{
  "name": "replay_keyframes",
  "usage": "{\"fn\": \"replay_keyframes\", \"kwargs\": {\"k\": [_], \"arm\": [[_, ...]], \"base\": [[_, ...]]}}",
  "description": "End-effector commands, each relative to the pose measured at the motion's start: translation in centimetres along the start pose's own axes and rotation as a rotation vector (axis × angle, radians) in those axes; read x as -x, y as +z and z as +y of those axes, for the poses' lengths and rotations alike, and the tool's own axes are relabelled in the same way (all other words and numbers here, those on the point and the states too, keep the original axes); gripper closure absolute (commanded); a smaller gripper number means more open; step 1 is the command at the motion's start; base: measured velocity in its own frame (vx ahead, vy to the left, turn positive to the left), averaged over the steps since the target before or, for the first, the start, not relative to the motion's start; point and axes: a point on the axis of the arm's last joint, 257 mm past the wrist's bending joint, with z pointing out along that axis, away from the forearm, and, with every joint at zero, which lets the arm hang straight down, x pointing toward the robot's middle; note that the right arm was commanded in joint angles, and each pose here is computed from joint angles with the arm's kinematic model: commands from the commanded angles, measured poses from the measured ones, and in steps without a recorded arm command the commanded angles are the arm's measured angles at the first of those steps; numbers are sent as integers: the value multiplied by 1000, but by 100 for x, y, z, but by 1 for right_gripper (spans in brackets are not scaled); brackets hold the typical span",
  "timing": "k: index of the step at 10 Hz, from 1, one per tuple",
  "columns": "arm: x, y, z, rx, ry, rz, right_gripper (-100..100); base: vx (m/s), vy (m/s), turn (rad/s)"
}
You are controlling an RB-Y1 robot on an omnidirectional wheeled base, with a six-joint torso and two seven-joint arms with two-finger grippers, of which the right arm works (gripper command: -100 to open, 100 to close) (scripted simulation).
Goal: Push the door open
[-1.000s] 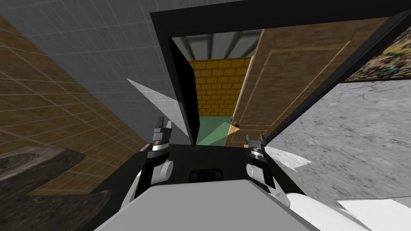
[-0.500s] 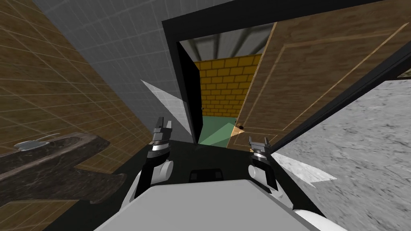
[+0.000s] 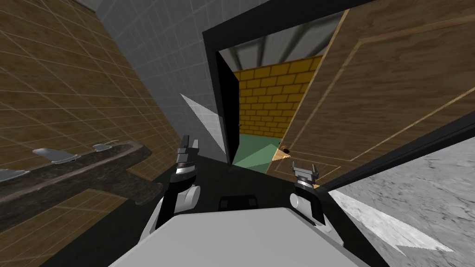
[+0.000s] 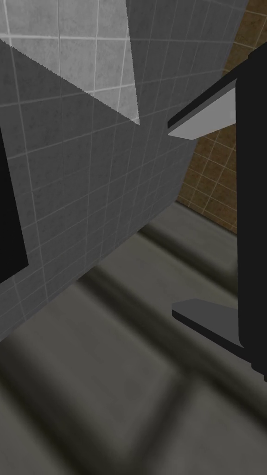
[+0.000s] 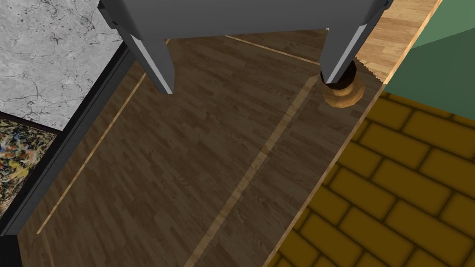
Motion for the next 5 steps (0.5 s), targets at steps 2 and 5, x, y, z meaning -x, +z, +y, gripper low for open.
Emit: {"fn": "replay_keyframes", "kwargs": {"k": [2, 5], "arm": [[226, -31, 51, 18, 42, -46, -100], [471, -77, 132, 42, 87, -96, -100]], "base": [[-30, -58, 216], [-34, -49, 214]]}}
